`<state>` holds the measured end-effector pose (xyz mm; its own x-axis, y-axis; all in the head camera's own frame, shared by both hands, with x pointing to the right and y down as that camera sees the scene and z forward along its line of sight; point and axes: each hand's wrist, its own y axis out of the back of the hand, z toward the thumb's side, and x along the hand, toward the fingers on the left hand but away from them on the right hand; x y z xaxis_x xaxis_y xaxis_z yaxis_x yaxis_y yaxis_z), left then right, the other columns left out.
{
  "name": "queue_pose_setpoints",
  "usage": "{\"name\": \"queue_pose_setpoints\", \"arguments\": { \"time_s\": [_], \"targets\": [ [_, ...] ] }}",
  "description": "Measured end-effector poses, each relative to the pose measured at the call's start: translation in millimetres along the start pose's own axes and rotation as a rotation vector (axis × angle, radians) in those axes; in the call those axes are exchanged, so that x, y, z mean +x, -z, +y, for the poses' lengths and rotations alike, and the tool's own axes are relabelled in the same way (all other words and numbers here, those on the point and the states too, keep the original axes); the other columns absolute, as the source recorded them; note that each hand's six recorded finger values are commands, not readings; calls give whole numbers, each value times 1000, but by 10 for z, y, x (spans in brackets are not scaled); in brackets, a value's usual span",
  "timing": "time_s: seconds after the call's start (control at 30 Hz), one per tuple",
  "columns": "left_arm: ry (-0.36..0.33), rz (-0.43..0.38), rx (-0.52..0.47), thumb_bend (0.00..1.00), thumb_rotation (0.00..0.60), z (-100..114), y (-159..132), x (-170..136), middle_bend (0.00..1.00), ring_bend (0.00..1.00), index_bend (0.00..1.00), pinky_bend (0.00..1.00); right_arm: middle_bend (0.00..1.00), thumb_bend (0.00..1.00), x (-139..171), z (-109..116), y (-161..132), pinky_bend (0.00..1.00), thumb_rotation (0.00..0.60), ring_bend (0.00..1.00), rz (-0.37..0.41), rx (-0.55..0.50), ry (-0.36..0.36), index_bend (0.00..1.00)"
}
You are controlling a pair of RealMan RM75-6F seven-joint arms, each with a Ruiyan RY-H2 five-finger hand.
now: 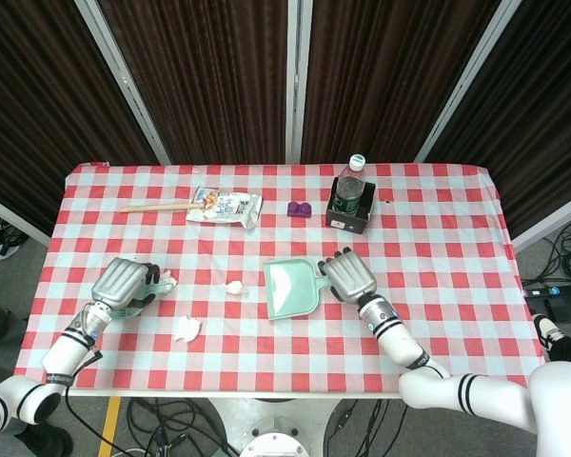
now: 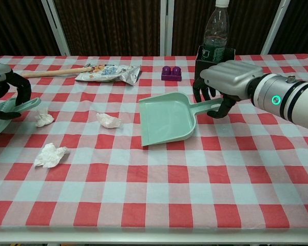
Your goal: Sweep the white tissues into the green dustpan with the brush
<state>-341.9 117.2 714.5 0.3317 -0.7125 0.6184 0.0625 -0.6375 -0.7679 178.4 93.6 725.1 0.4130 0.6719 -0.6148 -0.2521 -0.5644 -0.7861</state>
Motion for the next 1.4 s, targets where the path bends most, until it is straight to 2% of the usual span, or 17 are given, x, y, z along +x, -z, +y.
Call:
{"name": "queue_pose_setpoints", "arguments": {
  "time_s": [0.3, 0.5, 0.73, 0.93, 1.23, 1.4],
  "targets": [
    [20, -24, -89, 455, 600, -17, 28, 295, 553, 769, 552, 890, 590, 470, -26, 118, -26, 350, 600, 389, -1, -14, -55, 704],
    [24, -52, -202, 456, 600, -37, -71, 466, 554, 769, 552, 890, 591, 470, -51, 119, -42, 350, 600, 389, -5, 3, -64, 708],
    [24, -137, -350, 456, 600, 35, -346, 636, 554, 766, 552, 890, 591, 472, -117, 73, -155, 351, 600, 389, 7, 5, -67, 716],
    [25, -232, -439, 456, 600, 131, -658, 749, 555, 765, 552, 889, 591, 471, -172, 42, -240, 352, 600, 389, 10, -6, -61, 723],
    [-8, -352, -547, 456, 600, 318, -1034, 785, 554, 754, 552, 880, 591, 473, -236, 22, -282, 351, 600, 389, 33, -25, -59, 725],
    [-31, -331, -554, 469, 600, 412, -946, 691, 554, 754, 552, 880, 591, 474, -269, -4, -299, 345, 600, 388, 58, -25, -66, 726]
  ]
}}
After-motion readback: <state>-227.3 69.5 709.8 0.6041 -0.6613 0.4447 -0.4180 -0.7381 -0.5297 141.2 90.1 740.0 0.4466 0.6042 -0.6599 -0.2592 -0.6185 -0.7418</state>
